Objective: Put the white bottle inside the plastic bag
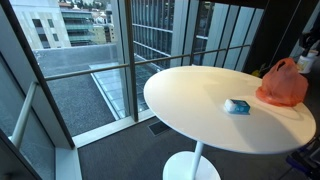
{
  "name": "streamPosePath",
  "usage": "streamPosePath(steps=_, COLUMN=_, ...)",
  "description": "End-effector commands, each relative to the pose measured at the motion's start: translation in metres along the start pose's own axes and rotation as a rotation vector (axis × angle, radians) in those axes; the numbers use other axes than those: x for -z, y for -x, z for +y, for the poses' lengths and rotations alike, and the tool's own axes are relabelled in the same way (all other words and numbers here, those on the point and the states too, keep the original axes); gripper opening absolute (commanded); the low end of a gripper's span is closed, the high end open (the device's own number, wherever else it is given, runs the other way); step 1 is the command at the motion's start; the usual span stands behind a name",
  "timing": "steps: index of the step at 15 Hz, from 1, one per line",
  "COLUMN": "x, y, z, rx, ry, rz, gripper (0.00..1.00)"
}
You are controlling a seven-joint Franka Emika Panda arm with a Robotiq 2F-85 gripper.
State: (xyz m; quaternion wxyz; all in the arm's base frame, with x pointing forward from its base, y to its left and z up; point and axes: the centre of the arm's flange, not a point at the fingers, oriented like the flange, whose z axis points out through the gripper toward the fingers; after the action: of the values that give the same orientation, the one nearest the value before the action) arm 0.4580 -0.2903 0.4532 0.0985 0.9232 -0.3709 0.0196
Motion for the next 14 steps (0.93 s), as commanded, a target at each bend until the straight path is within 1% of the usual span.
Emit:
streamPosePath(steps=1, x=-0.010, y=-0.005, z=-0.013, rx=0.010, ry=-0.011, rz=0.021, gripper=0.19)
streamPosePath(steps=7, x=-0.032, y=-0.004, z=-0.035, rx=0.048, ry=-0.020, rz=0.016, gripper=0.19)
streamPosePath(steps=14, x=-0.060, y=0.007, z=-0.060, rx=0.095, ry=-0.054, rz=-0.003, gripper=0.19)
